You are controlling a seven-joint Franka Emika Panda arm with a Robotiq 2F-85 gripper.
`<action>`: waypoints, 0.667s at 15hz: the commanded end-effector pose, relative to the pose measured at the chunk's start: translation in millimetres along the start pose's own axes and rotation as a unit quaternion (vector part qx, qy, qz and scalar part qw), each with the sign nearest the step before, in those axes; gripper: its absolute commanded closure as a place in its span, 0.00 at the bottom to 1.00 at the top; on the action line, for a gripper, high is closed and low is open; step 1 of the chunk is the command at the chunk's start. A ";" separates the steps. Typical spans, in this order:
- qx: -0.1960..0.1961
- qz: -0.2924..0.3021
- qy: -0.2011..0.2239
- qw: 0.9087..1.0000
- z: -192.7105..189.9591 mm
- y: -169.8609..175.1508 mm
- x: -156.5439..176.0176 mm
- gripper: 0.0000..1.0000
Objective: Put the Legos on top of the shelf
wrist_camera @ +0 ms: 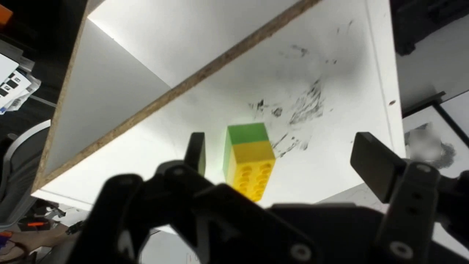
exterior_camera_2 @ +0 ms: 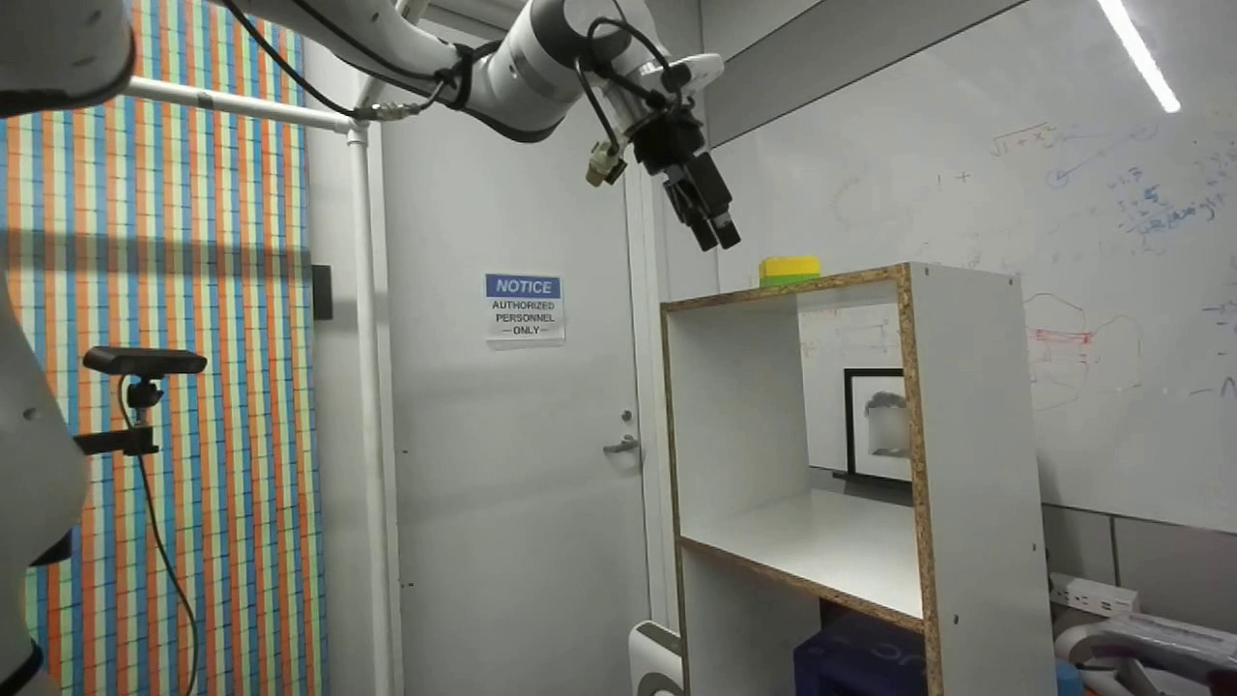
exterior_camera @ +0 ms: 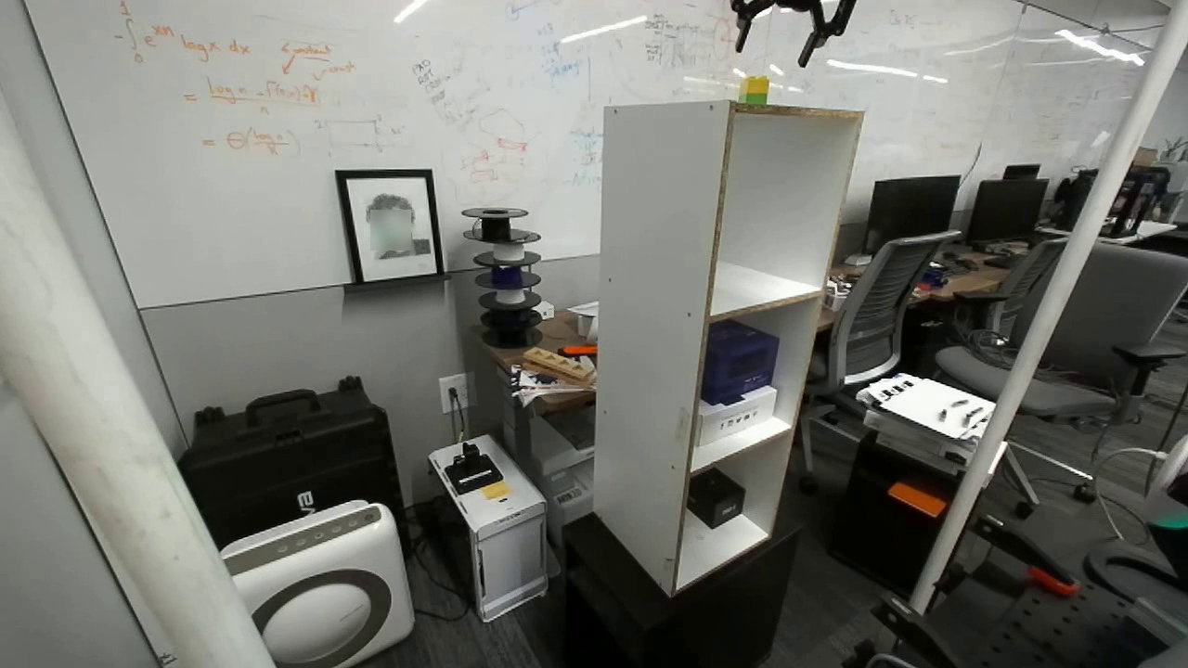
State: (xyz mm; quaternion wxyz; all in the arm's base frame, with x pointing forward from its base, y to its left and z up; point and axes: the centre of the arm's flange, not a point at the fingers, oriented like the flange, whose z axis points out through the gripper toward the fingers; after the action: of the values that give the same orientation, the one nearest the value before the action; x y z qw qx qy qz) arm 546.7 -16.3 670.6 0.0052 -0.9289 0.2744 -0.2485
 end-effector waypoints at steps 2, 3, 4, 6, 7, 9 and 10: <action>0.020 -0.071 -0.036 0.997 -27.4 13.2 -87.0 0.01; 0.024 -0.092 -0.046 0.994 -29.6 14.6 -107.8 0.00; 0.022 -0.108 -0.056 0.992 -33.8 16.4 -125.1 0.00; 0.001 -0.125 -0.079 0.989 -40.5 30.2 -161.2 0.00; -0.008 -0.133 -0.086 0.987 -44.7 36.7 -174.8 0.00; -0.035 -0.139 -0.105 0.984 -50.5 55.9 -195.1 0.00; -0.029 -0.127 -0.105 0.986 -32.8 31.1 -167.4 0.00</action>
State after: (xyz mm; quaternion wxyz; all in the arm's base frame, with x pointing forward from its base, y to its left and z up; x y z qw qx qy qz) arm 393.2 47.2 617.8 -0.0244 -0.9771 0.1592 -0.1394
